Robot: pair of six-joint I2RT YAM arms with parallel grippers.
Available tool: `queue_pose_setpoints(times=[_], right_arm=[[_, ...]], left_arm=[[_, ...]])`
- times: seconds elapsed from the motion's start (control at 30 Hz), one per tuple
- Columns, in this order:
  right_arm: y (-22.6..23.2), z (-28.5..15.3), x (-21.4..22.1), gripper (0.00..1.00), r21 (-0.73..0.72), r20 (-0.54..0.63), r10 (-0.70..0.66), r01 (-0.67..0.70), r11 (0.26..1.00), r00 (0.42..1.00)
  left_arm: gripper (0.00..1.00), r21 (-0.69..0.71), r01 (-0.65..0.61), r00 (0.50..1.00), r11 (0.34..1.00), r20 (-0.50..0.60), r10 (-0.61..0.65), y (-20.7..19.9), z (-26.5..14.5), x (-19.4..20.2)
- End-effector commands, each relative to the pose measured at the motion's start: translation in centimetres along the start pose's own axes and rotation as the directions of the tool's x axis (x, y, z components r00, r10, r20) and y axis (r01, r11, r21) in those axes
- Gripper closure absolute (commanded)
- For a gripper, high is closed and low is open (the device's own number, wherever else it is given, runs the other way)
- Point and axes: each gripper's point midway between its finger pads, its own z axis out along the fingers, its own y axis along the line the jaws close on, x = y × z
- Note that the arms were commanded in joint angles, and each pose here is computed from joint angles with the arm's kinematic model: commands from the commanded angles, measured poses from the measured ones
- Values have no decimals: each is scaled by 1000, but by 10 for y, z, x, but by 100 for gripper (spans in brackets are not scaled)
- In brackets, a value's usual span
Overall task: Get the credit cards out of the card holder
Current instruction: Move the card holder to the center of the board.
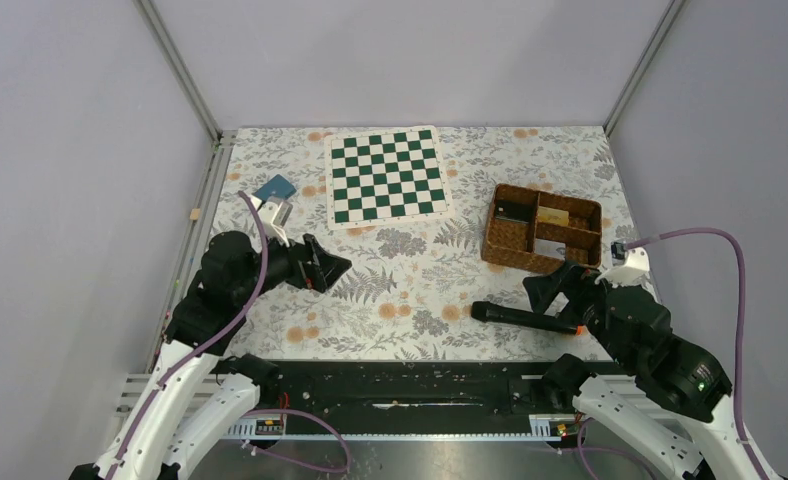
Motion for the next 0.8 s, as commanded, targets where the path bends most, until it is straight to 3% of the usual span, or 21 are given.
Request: queue_pose_setpoints(times=[0.0, 0.2, 0.4, 0.53, 0.77], right_arm=[[5, -6, -11, 0, -26, 41, 43, -42, 999, 998], [9, 0, -4, 1, -51, 24, 33, -32, 998, 999], [20, 0, 2, 0, -134, 17, 6, -4, 991, 1000], [35, -6, 5, 1, -260, 39, -3, 13, 966, 999], [59, -23, -7, 2, -426, 111, 41, 11, 905, 993]], left_arm=[[1, -13, -25, 996, 1000, 83, 26, -3, -3, -22], [1, -198, 15, 994, 980, 105, 6, 34, 0, -20], [1, -521, 36, 999, 853, 13, -33, 96, 2, -24], [1, -523, 136, 980, 841, -56, -193, 113, 20, -38], [4, -643, 325, 927, 693, 70, -370, 216, 31, -65]])
